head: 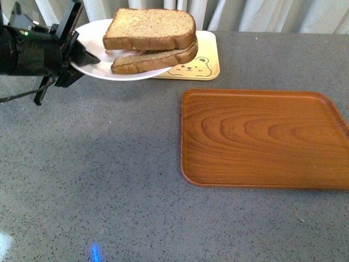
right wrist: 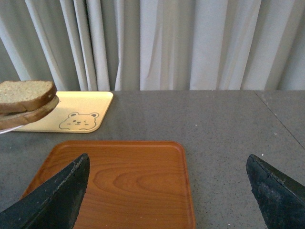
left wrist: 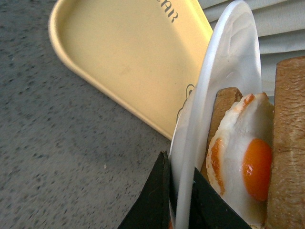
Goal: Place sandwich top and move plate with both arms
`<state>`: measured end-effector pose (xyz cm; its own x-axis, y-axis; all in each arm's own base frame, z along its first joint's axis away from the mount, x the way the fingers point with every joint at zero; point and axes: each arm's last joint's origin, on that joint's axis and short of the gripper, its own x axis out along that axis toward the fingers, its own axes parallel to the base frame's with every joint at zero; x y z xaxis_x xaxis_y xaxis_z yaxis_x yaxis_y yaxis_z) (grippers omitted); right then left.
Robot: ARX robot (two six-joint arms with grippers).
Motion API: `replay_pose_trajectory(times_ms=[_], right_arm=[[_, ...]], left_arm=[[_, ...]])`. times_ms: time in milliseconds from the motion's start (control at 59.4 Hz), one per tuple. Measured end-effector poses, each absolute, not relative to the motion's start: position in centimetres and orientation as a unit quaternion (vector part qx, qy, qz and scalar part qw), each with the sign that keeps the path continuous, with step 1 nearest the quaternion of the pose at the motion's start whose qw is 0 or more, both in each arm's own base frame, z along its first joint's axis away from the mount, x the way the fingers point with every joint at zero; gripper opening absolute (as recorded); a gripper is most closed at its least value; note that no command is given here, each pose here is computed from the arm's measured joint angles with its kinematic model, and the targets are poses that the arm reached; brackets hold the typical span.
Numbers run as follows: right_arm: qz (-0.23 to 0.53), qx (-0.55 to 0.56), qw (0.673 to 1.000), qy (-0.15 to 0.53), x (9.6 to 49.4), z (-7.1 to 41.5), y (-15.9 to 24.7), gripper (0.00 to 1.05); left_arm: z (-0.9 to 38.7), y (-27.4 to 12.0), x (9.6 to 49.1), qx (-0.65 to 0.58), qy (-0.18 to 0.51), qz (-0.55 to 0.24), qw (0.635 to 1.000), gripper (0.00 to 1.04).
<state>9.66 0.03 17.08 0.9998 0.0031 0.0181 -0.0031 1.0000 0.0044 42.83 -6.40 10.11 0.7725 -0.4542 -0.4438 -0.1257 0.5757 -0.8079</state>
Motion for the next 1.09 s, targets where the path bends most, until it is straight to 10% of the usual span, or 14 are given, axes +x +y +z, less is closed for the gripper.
replay_pose_trajectory(times_ms=[1094], right_arm=[[0.002, 0.002, 1.000, -0.009, 9.7, 17.1, 0.0, 0.96]], left_arm=[[6.4, -10.4, 56.5, -0.406, 0.359, -0.114, 0.832, 0.02]])
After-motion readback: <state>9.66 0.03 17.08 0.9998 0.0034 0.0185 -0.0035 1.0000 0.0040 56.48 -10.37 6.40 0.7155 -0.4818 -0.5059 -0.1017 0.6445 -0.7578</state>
